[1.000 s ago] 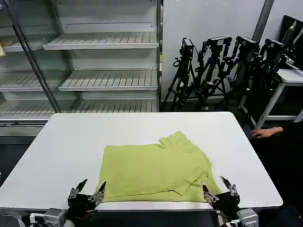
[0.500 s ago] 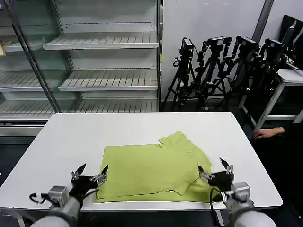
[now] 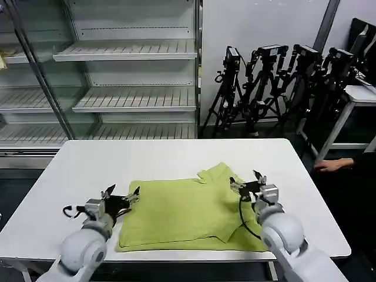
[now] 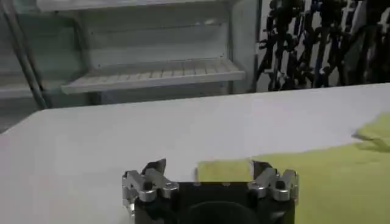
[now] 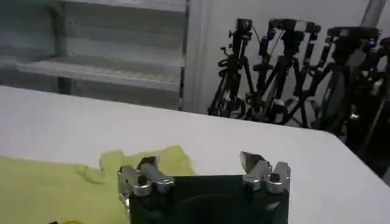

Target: Fold and organize the clothes.

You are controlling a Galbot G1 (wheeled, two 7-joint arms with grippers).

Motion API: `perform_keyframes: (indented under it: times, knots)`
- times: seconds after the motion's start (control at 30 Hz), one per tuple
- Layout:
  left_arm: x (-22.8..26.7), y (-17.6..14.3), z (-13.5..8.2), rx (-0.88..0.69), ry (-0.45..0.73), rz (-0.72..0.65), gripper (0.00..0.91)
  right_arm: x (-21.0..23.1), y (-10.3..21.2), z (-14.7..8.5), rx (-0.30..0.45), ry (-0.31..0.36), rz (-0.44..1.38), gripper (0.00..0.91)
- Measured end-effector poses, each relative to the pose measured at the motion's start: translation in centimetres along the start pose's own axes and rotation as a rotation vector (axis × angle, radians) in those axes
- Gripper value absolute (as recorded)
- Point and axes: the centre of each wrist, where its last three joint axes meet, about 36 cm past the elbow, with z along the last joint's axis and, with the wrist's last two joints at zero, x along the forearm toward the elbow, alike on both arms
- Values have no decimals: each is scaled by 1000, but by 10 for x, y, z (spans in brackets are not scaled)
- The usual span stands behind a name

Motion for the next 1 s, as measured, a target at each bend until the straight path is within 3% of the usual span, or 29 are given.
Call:
perform_keyframes:
  times: [0.47,0.9,0.93,0.97,1.0]
  knots:
    - [-69,-10,-9,15,56,-11,907,-65,15,-13,-64,77,-5,907]
    - [-78,-6,-7,47,92,-6,907,-95,18,-7,-140,156,11,887]
    - [-77,-6,-6,48,94,-4,615,-96,18,-7,-147,160,11,665]
    - [-76,-5,-5,49,94,-3,443,-98,19,-7,-155,163,11,494]
    - [-75,-5,-5,49,96,-3,131,-99,19,-7,-164,168,10,232]
